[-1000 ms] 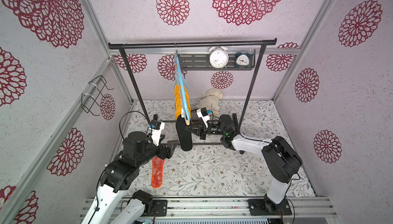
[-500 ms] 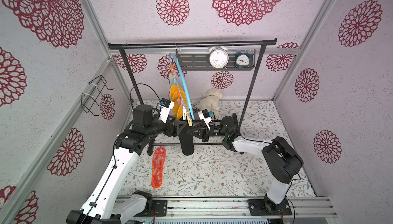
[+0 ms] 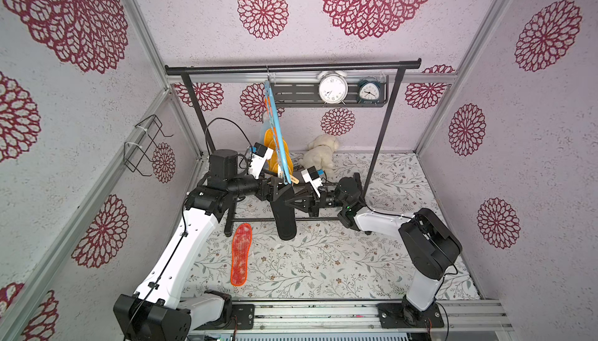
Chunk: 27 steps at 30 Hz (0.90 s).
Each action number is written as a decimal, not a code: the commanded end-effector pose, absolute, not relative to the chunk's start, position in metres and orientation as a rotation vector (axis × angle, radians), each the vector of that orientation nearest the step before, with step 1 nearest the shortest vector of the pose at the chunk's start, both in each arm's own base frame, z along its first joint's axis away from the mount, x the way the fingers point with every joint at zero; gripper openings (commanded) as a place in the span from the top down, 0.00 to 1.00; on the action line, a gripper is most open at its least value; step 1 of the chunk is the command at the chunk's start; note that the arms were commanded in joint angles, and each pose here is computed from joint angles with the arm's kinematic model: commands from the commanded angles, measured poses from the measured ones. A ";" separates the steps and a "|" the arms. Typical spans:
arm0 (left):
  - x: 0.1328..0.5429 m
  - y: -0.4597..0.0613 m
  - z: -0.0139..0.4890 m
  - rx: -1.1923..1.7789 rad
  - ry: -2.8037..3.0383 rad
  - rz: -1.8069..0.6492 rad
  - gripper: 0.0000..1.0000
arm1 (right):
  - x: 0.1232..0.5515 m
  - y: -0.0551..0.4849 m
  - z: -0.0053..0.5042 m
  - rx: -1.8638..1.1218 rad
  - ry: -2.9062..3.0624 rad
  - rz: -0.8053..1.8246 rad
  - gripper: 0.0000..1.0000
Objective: Take the shoe insoles off the hanger
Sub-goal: Open the clamp at the hanger.
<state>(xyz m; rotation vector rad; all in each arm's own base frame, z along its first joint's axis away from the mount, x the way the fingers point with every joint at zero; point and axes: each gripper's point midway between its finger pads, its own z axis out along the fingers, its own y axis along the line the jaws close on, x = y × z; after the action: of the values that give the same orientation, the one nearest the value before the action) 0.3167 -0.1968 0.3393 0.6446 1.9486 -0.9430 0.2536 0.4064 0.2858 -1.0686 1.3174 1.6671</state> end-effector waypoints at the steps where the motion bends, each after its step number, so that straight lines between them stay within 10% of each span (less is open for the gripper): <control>1: 0.318 -0.196 0.357 0.674 1.879 -0.968 0.18 | 0.237 0.397 0.312 -1.116 1.227 1.687 1.00; 27: 0.308 -0.192 0.324 0.743 1.936 -1.075 0.26 | 0.232 0.394 0.313 -1.127 1.232 1.726 1.00</control>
<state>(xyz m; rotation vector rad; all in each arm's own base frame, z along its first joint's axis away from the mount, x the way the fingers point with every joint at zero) 0.3078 -0.1900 0.3093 0.6976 2.0031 -1.0501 0.2453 0.4035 0.2906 -1.0829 1.3154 1.7188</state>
